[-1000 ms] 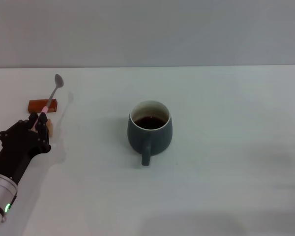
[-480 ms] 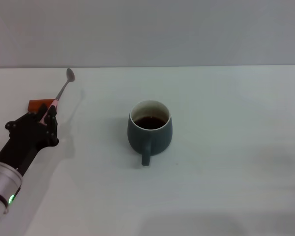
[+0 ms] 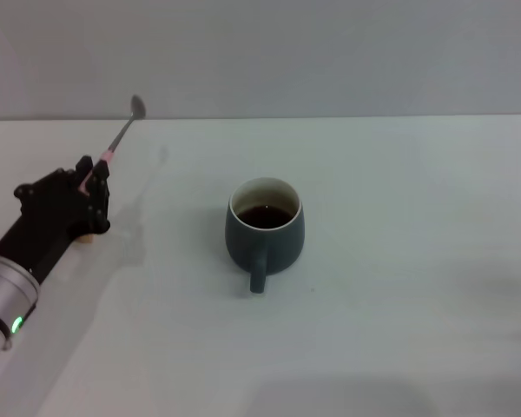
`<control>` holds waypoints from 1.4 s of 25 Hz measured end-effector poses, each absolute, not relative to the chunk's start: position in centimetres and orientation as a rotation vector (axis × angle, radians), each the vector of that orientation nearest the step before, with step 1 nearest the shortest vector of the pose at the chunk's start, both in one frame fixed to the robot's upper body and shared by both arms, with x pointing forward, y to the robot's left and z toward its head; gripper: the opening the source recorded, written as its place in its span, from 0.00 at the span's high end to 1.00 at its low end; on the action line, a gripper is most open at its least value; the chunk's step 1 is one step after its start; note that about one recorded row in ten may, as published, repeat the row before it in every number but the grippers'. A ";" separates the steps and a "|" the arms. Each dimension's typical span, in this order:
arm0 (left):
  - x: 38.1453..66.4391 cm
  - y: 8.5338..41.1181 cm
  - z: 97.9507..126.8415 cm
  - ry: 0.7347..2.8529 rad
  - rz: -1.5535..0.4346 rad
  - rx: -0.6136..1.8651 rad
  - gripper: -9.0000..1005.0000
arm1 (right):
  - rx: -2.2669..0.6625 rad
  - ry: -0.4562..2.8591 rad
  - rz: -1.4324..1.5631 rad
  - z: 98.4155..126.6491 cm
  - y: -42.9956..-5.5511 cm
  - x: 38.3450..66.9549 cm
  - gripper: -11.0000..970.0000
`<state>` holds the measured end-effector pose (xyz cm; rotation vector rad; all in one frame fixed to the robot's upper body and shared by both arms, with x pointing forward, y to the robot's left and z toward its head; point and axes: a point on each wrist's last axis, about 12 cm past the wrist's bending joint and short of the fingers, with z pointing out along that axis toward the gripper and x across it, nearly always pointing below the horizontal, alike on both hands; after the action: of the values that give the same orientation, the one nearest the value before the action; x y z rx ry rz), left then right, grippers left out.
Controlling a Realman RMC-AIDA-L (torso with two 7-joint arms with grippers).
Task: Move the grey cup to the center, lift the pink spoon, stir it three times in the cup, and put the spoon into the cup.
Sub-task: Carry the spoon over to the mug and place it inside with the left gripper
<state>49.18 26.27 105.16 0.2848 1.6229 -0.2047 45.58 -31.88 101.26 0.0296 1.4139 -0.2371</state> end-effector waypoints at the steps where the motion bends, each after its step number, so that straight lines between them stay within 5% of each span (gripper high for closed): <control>1: 49.3 26.3 105.5 1.621 -0.208 0.290 0.85 | 0.031 1.415 -0.238 101.2 -31.9 45.5 0.99; 35: 50.9 23.9 111.9 1.722 -0.111 0.557 0.85 | 0.057 1.418 -0.264 101.1 -32.5 45.1 0.99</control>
<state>50.88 23.93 111.86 0.5572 1.7225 -0.1110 45.15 -32.50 101.15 0.0571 1.4179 -0.2640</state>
